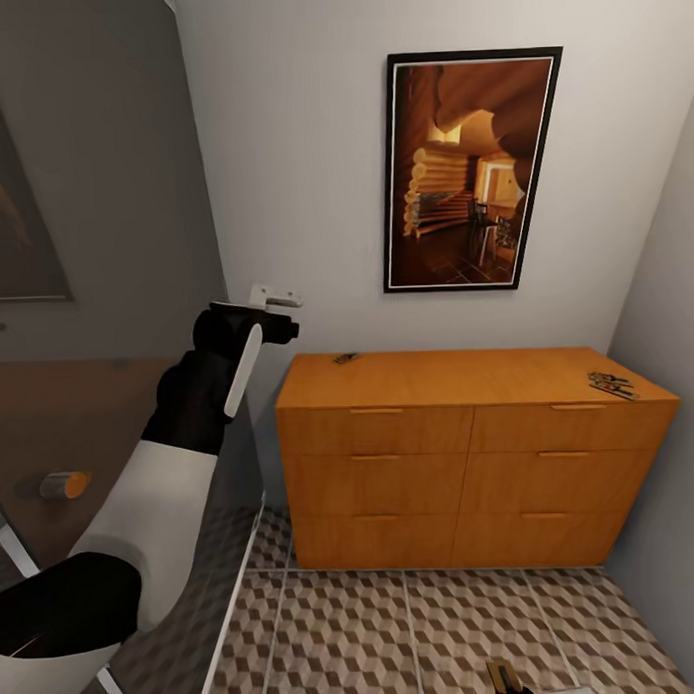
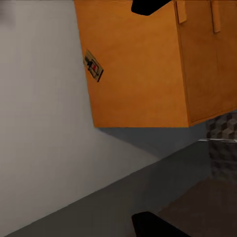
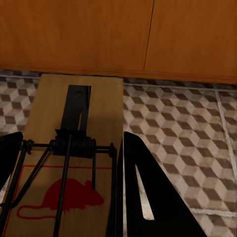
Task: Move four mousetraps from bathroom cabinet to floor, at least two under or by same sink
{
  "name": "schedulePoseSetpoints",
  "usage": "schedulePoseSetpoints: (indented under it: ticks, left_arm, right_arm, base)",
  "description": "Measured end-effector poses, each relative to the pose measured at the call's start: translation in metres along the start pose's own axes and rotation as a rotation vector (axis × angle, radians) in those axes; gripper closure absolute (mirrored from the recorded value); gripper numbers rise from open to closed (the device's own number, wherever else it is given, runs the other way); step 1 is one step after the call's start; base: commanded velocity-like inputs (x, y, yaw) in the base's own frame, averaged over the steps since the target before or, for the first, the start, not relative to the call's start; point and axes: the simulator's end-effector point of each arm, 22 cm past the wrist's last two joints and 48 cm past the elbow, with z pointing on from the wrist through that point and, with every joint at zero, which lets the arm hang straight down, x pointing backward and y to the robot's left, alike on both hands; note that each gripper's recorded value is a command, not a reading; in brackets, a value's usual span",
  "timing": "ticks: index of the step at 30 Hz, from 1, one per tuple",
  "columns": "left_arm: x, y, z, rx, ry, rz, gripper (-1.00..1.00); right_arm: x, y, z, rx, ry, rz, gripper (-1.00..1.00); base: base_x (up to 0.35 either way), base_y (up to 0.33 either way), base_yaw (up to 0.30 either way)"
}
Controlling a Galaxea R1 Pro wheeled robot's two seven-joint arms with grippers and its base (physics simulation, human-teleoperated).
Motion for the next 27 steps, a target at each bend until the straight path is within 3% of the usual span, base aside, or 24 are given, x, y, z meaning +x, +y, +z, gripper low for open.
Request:
schedulePoseSetpoints:
  ticks: [11, 19, 22, 27]
  left_arm:
    - [0.018, -0.003, 0.01, 0.004, 0.05, 0.008, -1.0]
    - [0.052, -0.009, 0.025, 0.013, 0.133, 0.018, -1.0]
    - [0.061, -0.011, 0.028, 0.016, 0.154, 0.021, -1.0]
    - [0.068, -0.014, 0.03, 0.029, 0.17, 0.021, -1.0]
  right_arm:
    - [0.0, 0.0, 0.0, -0.001, 0.0, 0.001, 1.0]
    - [0.001, -0.001, 0.0, 0.001, 0.004, 0.001, 1.0]
    - [0.006, -0.001, -0.001, 0.002, 0.025, 0.004, 1.0]
    - [0.048, -0.001, -0.016, 0.004, 0.152, 0.024, 1.0]
  base:
    - [0.333, 0.0, 0.0]
    - [0.34, 0.0, 0.0]
    - [0.331, 0.0, 0.0]
    - [0.301, 0.0, 0.0]
